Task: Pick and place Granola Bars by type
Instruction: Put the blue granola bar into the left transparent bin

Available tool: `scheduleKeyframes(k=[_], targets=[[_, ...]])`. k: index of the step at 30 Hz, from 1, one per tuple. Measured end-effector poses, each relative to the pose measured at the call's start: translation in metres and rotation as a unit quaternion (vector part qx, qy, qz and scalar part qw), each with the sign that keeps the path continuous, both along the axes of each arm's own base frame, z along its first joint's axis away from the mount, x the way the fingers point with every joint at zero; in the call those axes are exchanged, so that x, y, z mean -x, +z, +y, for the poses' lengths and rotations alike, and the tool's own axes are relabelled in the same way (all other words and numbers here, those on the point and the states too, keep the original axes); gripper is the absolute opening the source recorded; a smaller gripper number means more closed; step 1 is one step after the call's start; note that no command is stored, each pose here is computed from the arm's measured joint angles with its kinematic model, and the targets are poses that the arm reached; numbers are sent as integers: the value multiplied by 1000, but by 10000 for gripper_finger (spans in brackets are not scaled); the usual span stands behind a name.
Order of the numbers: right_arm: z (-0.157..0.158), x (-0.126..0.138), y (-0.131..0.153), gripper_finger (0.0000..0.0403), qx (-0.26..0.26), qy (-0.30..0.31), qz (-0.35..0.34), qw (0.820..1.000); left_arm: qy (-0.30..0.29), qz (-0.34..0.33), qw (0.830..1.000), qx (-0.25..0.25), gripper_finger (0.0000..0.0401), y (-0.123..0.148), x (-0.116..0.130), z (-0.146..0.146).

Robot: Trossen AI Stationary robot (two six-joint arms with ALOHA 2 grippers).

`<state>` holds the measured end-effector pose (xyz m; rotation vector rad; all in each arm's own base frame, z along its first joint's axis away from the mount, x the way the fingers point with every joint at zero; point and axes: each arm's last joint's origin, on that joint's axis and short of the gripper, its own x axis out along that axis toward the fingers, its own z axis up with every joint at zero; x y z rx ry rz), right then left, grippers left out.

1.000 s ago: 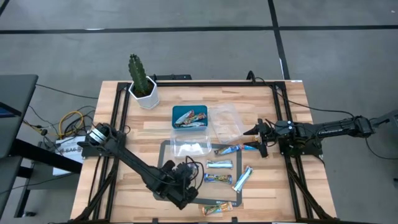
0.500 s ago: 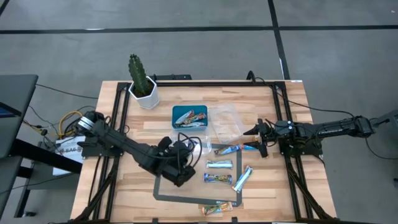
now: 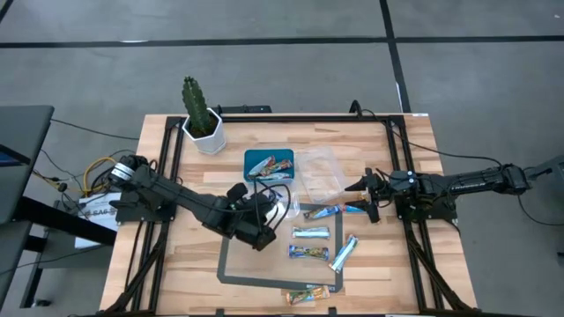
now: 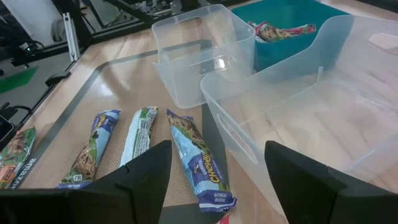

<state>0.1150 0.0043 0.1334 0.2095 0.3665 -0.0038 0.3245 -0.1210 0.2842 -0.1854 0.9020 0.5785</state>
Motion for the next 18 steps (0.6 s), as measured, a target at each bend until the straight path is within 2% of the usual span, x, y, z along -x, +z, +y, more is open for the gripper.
scheduleKeyframes(k=[8,13,18], targets=[[0,0,0,249,0,0,0,1000,-61,75,995,-22,32,-2,-8,33],[0,0,0,249,0,0,0,1000,-116,144,982,-38,32,-6,-10,60],[0,0,0,249,0,0,0,1000,-158,201,966,-45,32,-24,-9,86]])
